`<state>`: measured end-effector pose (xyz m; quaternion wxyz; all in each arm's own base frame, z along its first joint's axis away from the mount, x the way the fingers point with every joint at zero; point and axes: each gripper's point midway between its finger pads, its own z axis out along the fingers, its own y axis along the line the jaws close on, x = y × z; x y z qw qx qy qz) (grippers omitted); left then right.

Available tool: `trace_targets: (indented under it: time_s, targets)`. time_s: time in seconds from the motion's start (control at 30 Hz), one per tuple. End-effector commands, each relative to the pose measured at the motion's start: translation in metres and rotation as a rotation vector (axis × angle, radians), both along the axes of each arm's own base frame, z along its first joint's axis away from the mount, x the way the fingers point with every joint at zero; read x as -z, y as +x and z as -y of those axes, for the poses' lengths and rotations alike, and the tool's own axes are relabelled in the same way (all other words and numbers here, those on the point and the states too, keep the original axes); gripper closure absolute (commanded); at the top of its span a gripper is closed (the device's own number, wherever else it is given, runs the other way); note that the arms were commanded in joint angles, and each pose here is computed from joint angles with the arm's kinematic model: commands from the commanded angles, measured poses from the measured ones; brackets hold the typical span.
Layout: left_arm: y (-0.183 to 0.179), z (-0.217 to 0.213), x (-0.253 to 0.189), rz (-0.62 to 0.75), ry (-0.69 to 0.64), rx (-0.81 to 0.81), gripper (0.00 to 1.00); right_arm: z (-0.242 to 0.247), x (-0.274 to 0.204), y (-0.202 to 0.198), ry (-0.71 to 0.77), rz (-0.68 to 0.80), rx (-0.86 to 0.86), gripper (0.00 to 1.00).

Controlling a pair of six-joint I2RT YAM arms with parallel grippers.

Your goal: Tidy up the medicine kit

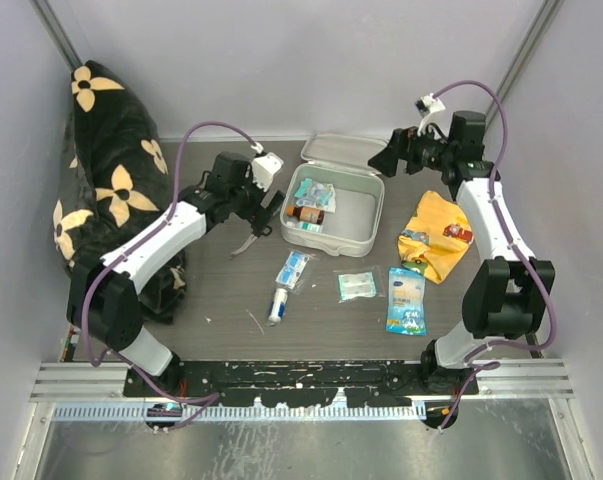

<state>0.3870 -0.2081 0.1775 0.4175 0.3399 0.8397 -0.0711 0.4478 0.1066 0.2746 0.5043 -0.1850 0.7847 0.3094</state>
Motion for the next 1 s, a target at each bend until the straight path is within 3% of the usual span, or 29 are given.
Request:
trace_targets:
  time_s: [0.0, 0.23, 0.37, 0.53, 0.73, 0.97]
  targets:
    - [-0.012, 0.009, 0.004, -0.024, -0.046, 0.066, 0.02, 0.016, -0.02, -0.018, 0.037, 0.021, 0.047, 0.0]
    - [-0.049, 0.025, 0.037, -0.158, -0.134, 0.169, 0.01, 0.032, -0.005, -0.039, 0.12, -0.075, 0.098, 0.0]
    - [-0.068, 0.035, 0.055, -0.23, -0.184, 0.206, 0.09, 0.028, 0.005, -0.053, 0.163, -0.126, 0.069, 0.0]
    - [-0.079, 0.047, 0.069, -0.286, -0.229, 0.226, 0.21, 0.03, 0.009, -0.065, 0.122, -0.06, 0.067, 0.0]
    - [-0.076, 0.059, 0.087, -0.319, -0.23, 0.234, 0.33, 0.032, -0.001, -0.079, 0.079, 0.05, 0.077, 0.0]
    - [-0.072, 0.072, 0.105, -0.385, -0.244, 0.231, 0.46, 0.032, 0.003, -0.082, 0.079, 0.056, 0.08, 0.0]
